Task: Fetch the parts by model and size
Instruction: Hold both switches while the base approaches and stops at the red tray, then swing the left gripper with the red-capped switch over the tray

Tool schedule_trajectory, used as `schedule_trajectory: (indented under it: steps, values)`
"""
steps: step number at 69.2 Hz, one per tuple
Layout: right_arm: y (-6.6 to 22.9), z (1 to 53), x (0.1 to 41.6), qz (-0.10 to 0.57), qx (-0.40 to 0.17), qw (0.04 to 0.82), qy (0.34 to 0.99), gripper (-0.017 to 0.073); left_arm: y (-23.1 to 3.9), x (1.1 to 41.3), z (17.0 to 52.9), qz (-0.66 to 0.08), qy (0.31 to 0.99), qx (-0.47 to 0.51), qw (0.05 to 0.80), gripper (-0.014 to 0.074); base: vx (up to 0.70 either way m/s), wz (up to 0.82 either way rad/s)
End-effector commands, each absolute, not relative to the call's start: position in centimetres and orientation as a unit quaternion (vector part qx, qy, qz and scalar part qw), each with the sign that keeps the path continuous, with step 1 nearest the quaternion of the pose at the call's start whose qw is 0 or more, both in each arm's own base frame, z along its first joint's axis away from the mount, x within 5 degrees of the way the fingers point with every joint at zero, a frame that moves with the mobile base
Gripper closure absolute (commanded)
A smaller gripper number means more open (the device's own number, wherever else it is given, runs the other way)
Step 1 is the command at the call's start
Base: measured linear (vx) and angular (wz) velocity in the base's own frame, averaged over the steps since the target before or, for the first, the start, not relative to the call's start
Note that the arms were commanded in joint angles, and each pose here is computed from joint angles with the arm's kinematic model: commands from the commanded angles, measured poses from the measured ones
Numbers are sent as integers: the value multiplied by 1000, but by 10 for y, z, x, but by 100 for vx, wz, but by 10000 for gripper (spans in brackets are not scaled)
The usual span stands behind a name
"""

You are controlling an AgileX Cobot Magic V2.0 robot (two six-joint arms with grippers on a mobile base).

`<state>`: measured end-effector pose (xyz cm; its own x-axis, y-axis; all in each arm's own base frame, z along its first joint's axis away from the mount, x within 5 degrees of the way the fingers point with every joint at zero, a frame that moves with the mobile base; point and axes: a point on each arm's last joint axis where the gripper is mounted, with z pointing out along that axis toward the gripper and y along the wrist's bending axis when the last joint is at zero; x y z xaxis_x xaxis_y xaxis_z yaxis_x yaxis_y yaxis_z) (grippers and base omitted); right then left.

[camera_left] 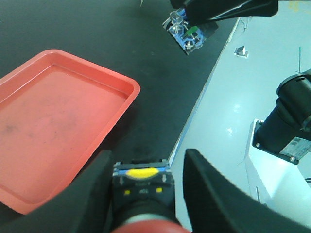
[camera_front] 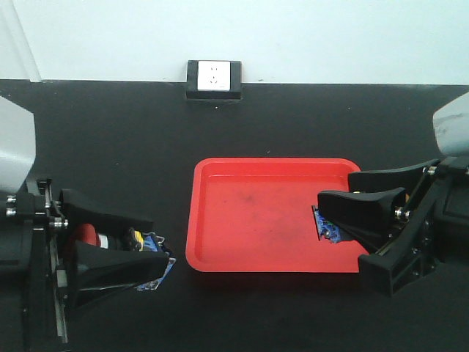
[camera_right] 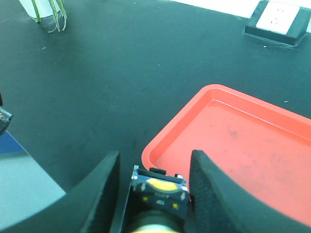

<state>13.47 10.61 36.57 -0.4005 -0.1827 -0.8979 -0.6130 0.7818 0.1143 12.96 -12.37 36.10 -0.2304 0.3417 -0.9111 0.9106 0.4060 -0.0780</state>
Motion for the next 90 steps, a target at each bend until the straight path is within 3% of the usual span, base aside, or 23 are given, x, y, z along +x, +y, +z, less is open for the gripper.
schedule_trajectory:
  steps: [1,31,46,53,66,90]
  values:
    - [106,383,136,230,-238,534,778,564,-125,128,376,-344,701,417,466,601,0,0]
    - [106,386,137,234,-231,551,767,564,-124,133,380,-341,702,393,487,601,0,0]
    - [106,389,138,236,-228,562,759,564,-118,164,385,-329,736,238,541,601,0,0]
    - [105,390,138,237,-227,565,757,564,-120,180,378,-313,748,213,546,601,0,0]
    - [105,392,138,240,-222,573,752,564,-135,210,358,-308,780,210,503,601,0,0]
    - [104,401,137,244,-218,589,739,564,-184,267,384,-328,790,201,477,601,0,0]
